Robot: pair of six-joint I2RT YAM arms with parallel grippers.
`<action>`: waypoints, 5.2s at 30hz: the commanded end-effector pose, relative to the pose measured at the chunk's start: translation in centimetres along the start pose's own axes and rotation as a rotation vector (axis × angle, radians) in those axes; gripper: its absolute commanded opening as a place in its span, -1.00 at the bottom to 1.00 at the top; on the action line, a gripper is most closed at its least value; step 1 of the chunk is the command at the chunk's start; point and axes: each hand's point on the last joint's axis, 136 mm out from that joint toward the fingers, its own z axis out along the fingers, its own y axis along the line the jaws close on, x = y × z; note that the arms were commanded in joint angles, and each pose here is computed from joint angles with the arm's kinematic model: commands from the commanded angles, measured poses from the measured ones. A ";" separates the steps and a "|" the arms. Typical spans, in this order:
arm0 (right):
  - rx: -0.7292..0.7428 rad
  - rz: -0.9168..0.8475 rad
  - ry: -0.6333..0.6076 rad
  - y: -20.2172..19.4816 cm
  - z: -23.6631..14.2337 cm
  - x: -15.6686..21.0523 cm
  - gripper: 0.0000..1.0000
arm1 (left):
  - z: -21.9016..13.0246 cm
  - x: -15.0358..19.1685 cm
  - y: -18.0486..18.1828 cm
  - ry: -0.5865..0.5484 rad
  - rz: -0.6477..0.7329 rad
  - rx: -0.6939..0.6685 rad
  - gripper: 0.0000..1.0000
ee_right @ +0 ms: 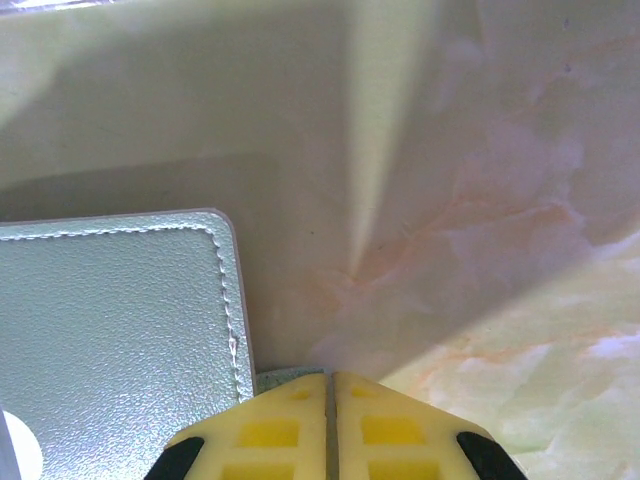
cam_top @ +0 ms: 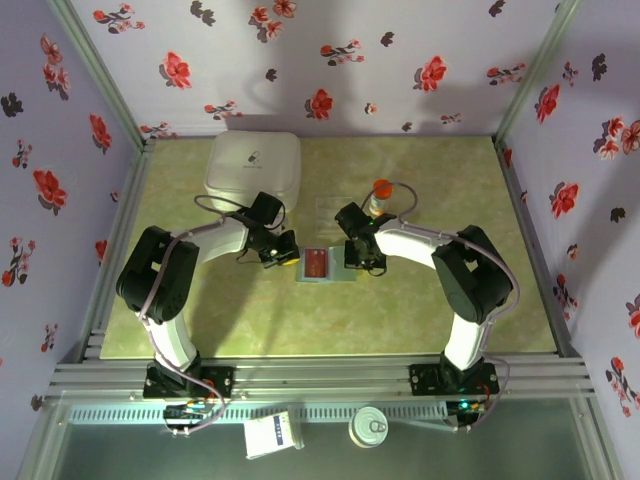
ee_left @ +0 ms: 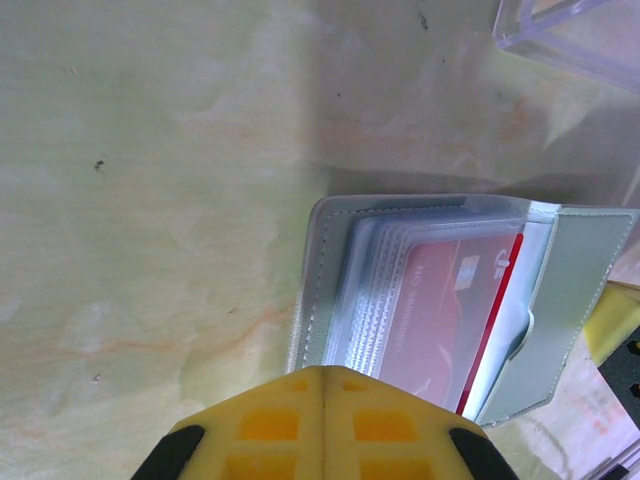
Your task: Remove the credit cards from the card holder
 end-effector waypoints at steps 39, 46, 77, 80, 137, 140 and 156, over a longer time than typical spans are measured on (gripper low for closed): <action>0.059 -0.019 0.044 -1.6 -2.8 0.1 -0.29 | -0.7 0.9 4.5 0.034 -0.047 -0.122 -1.00; 0.074 -0.014 0.018 -2.2 -5.4 -0.3 -0.16 | -2.2 0.0 2.2 0.005 -0.023 -0.069 -1.00; 0.152 -0.109 0.090 3.0 -2.6 0.6 0.41 | 0.5 2.5 0.8 0.108 0.002 -0.016 -1.00; 0.193 -0.117 0.089 2.3 -2.5 0.7 0.58 | 0.5 2.5 0.8 0.111 -0.002 -0.017 -1.00; -0.042 -0.098 0.075 3.1 -1.3 -0.9 0.61 | -1.9 -0.3 -2.6 -0.003 0.023 0.081 -1.00; -0.067 -0.087 0.062 3.4 -2.4 -1.0 0.60 | -1.8 -0.3 -3.0 0.000 0.029 0.087 -1.00; -0.255 -0.013 0.036 6.4 -4.5 -1.5 0.08 | -0.1 1.1 -3.8 0.034 0.057 0.064 -1.00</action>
